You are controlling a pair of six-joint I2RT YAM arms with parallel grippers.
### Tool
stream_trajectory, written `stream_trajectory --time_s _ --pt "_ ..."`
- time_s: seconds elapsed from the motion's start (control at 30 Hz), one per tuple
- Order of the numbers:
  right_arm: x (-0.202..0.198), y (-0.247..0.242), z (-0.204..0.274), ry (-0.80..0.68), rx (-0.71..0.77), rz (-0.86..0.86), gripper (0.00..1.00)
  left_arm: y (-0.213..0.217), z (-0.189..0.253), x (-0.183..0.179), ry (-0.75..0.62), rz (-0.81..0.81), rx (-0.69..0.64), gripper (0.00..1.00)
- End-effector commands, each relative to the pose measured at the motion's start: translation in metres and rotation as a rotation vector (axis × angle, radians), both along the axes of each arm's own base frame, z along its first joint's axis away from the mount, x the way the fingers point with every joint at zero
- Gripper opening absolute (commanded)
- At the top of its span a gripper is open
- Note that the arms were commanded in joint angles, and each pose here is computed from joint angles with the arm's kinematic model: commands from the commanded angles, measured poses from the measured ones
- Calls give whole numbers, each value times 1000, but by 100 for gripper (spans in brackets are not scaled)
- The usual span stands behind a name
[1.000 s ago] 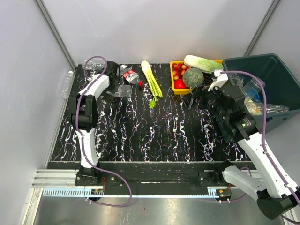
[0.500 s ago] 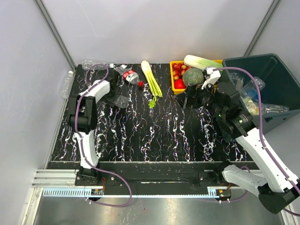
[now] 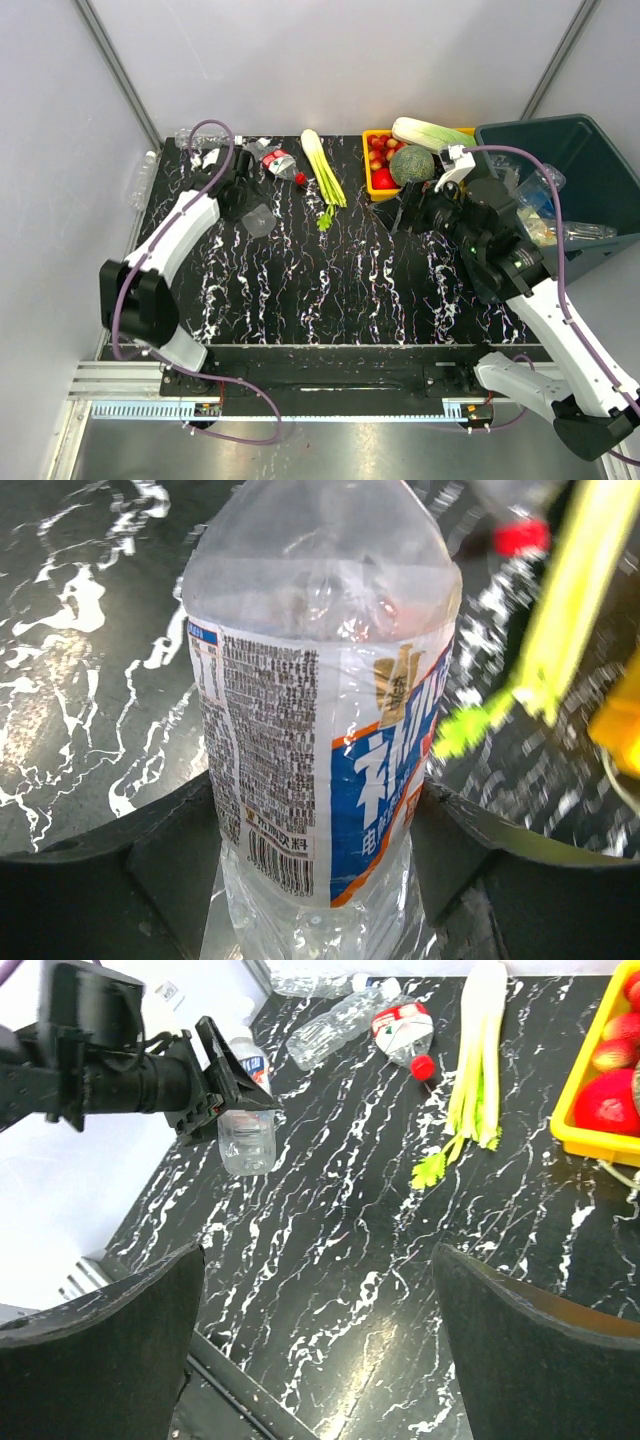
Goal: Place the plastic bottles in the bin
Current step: Pick up the plastic bottle at the center of the board.
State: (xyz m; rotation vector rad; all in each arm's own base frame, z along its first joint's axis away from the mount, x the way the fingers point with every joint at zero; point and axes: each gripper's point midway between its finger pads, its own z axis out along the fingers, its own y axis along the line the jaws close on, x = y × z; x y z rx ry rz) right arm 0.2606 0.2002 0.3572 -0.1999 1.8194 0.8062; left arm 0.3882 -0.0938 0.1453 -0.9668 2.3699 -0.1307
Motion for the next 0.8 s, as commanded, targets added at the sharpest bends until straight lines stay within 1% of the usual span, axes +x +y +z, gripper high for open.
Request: stream_trajectory --time_s 0.0,0.07,0.2,0.27,0.43,0.5,0.57,0.67,0.77 --pt "-11 15 21 -17 111 72 99 -31 38 -22 -150 -380 23 23" --pt "-13 20 24 -9 148 92 100 -47 47 -38 -215 -527 -17 23" --pt "-18 32 32 1 207 160 99 -82 73 -73 -376 -858 -89 25" --pt "-16 36 30 23 223 168 99 -93 83 -90 -446 -963 -119 26" --pt "-14 50 24 72 259 218 99 -117 94 -129 -544 -1207 -239 26" --pt "-12 56 22 91 273 229 99 -126 102 -143 -574 -1287 -293 26" --pt "-8 64 14 122 267 239 98 -133 108 -153 -610 -1342 -305 26" --pt "-6 81 8 134 266 271 97 -139 112 -165 -659 -1389 -311 25" --pt "-2 102 1 144 266 323 95 -143 115 -171 -669 -1418 -343 25"
